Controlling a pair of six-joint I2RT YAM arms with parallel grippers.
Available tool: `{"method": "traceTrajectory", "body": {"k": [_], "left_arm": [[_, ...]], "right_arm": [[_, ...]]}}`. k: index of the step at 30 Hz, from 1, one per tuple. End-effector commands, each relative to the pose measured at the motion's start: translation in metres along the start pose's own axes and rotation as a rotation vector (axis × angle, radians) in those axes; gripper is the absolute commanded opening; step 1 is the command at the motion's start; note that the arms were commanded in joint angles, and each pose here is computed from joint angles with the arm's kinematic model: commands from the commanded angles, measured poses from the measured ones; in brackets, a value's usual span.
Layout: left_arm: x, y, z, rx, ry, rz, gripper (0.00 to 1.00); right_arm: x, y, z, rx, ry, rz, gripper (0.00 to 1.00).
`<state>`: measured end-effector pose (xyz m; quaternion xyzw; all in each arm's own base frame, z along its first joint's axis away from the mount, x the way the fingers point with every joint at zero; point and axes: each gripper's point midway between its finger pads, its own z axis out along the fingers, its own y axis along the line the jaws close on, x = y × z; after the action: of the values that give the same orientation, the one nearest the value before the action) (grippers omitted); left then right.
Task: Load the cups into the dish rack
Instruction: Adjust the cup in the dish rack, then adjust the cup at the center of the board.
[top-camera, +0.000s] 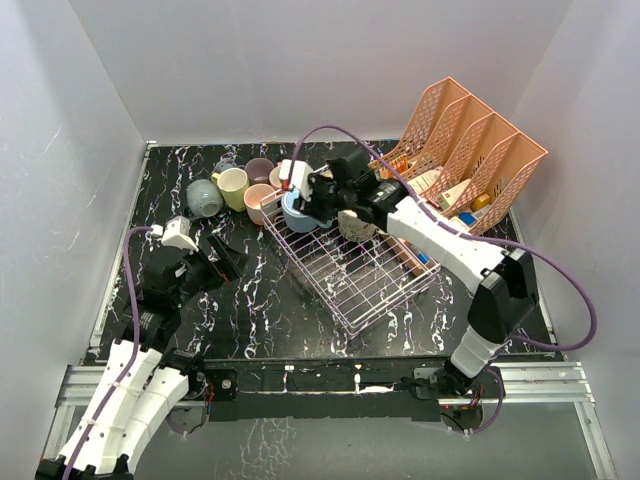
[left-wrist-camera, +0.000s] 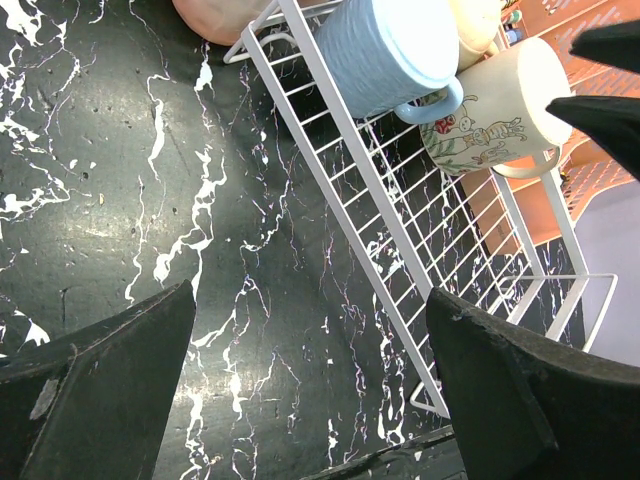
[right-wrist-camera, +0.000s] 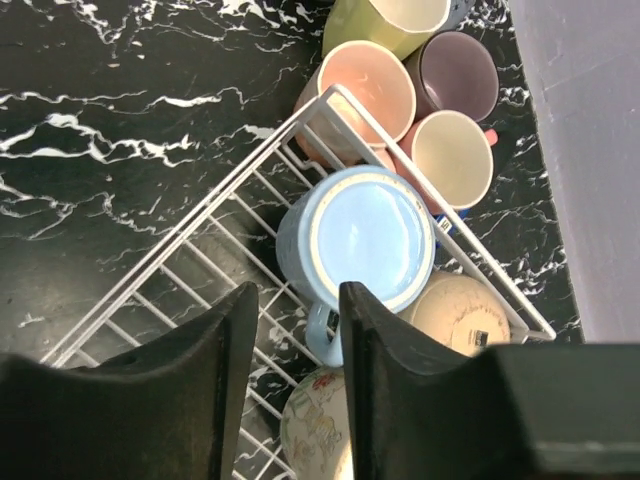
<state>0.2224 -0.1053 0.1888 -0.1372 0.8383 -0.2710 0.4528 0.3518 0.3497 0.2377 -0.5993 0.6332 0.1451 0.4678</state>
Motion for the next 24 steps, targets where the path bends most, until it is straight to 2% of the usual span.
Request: {"method": "traceTrajectory", "body": {"k": [1,3,5,14,24], "left_arm": [[-0.011,-0.012,-0.004,0.039,-0.020,0.016,0.97],[-0.010,-0.012,-0.003,0.037,-0.016,0.018,0.97],[-0.010,-0.011,-0.003,0.035,-0.013,0.023,0.97],[-0.011,-0.010,-0.006,0.027,-0.015,0.028,0.97],[-0.013,-0.012,-0.003,0.031,-0.012,0.029,0.97]], "right_arm": [[0.001,0.011,-0.023,-0.113,-0.089,0.017,0.28],[0.011,0.018,-0.021,-0.133,-0.075,0.013,0.14],[0.026,0.020,-0.013,-0.131,-0.038,0.020,0.08],[0.078,0.002,0.025,-0.062,0.111,0.118,0.08],[0.096,-0.038,0.043,0.124,0.190,0.149,0.08]]}}
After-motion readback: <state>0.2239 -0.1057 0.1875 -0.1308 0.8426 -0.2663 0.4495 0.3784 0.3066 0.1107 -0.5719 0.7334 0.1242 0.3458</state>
